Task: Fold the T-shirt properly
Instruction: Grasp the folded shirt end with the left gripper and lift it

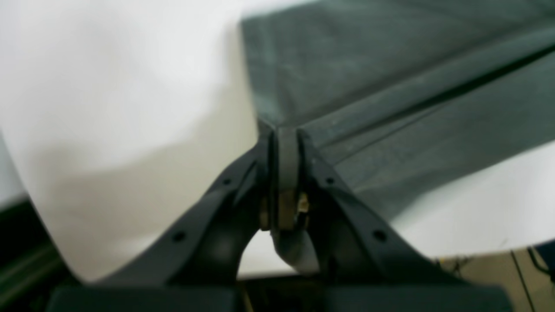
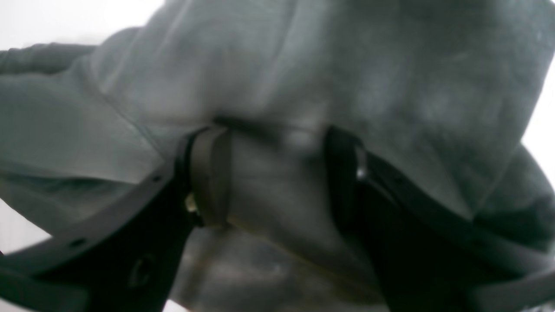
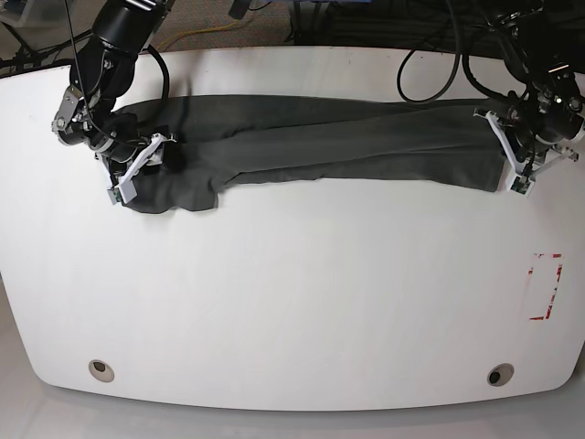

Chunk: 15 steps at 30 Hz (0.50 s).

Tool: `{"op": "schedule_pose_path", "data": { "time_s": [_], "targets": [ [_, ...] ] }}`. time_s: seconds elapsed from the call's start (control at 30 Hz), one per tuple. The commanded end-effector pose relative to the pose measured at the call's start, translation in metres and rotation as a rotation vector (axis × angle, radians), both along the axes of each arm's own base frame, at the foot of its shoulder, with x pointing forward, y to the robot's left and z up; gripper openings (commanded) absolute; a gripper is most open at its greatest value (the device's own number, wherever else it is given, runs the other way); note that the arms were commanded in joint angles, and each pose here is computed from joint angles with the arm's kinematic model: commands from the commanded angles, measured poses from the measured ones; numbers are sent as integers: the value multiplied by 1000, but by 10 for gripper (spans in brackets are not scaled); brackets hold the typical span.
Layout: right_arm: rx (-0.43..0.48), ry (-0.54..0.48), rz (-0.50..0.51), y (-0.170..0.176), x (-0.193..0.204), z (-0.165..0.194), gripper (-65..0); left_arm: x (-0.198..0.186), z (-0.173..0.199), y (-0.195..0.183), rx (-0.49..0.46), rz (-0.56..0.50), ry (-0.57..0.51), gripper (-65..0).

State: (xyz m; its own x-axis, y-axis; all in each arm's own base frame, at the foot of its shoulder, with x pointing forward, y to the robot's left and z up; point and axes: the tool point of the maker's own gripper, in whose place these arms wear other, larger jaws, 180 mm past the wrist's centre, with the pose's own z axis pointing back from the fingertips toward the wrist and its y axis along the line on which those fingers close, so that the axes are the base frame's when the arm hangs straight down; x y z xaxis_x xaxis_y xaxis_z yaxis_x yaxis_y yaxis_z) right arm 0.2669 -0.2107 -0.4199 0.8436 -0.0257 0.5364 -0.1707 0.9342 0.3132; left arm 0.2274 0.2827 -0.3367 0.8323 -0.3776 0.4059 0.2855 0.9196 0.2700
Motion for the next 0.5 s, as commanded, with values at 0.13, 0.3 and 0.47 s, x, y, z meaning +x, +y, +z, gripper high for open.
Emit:
{"op": "schedule_pose_path", "data": {
  "time_s": [0.13,0.3,0.47],
  "targets": [
    [-32,35,10,-6,-4,-2,-330,-11,-2,20,50,6,38,-632],
    [-32,35,11,-5,-4,-2,-330,-14,-9,25,44,22,63,-389],
    [-31,34,13,-5,-4,-2,-330,-11,1,39,85,12,58,-196]
  ]
}}
